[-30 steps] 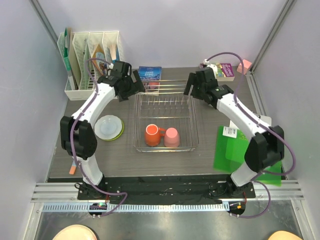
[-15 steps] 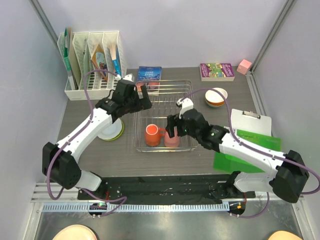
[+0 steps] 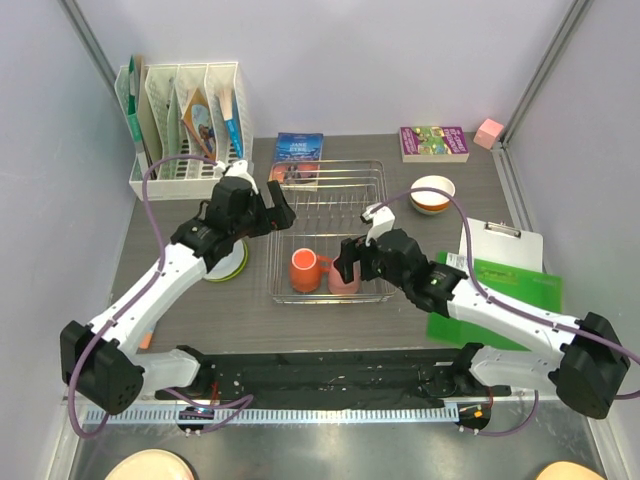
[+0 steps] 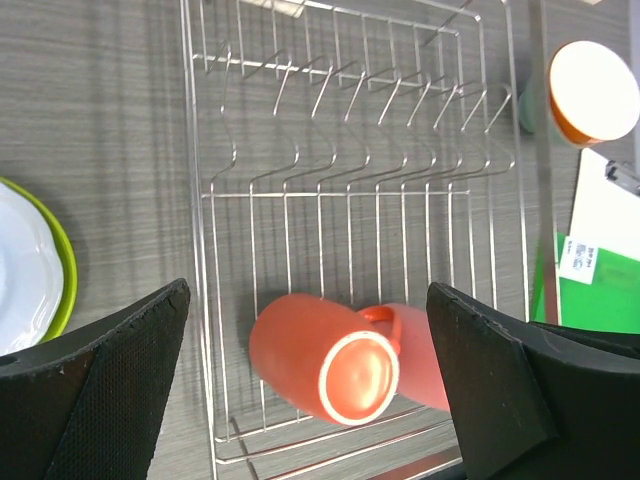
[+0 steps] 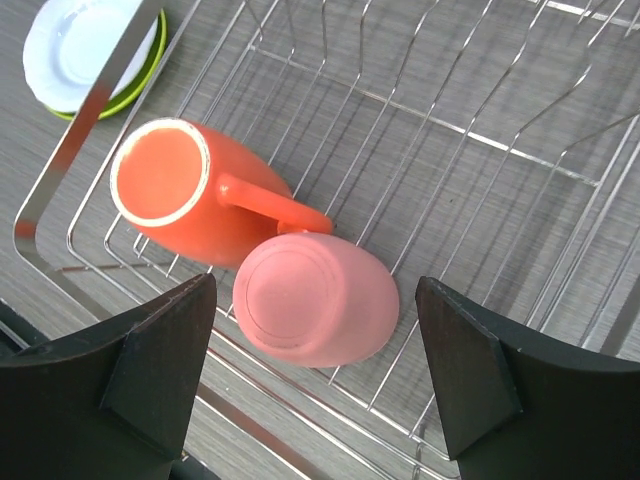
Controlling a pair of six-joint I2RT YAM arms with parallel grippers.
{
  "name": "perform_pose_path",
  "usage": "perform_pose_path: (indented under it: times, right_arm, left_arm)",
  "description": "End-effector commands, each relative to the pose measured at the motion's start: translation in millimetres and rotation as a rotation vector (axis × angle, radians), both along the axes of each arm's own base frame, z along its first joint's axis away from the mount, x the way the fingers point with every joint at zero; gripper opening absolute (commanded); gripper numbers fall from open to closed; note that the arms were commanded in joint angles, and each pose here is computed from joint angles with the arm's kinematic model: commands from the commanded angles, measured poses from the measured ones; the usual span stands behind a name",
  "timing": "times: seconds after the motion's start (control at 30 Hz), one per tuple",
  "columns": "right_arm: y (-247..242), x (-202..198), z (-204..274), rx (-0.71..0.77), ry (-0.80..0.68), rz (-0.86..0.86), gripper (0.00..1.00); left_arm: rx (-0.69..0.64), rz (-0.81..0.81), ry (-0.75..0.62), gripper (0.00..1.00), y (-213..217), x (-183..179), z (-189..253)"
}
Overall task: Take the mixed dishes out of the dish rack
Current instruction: Pick up the cup from the dish rack.
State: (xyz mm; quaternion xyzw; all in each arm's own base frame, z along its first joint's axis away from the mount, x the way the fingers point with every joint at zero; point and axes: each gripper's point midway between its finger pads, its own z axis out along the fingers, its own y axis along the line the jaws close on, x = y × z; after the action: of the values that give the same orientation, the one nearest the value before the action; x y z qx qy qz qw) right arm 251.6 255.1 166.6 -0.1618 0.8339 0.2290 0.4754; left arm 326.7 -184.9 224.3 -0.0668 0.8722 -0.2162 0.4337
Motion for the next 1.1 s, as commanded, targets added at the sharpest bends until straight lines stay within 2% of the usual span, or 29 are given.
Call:
perform_pose_path:
  times: [0.0, 0.37, 0.47, 0.5, 0.67, 0.7, 0.9, 1.0, 1.07]
  right_arm:
    - [14, -3, -2, 0.053, 0.009, 0.040, 0.86]
    - [19, 2, -40, -0.014, 0.060, 0.039, 0.84]
    - [23, 5, -39, -0.016, 0.057, 0.044, 0.75]
    - [21, 4, -45, -0.037, 0.076, 0.041, 0.66]
    - [15, 2, -46, -0.053, 0.090, 0.023, 0.44]
    - [14, 2, -41, -0.042, 0.084, 0.018, 0.35]
    - [3, -1, 11, 0.011, 0.016, -0.006, 0.10]
    - [-4, -3, 56, 0.064, -0.048, -0.023, 0.02]
    - [-11, -4, 87, 0.113, -0.101, -0.039, 0.01]
  left_arm:
    - [-0.004, 0.006, -0.045, 1.00, 2, 4, 6]
    - [-0.030, -0.028, 0.027, 1.00, -11, 1, -14]
    - [-0.034, -0.034, 0.043, 1.00, -12, 0, -18]
    - [-0.035, -0.034, 0.040, 1.00, -12, 0, -17]
    - [-0.029, -0.037, 0.044, 1.00, -11, -1, -18]
    - [-0.027, -0.036, 0.043, 1.00, -11, -1, -18]
    - [-0.028, -0.033, 0.041, 1.00, -10, -1, -17]
    - [-0.022, -0.019, 0.038, 1.00, -8, 1, -17]
    - [-0.024, -0.014, 0.036, 1.00, -8, 0, -16]
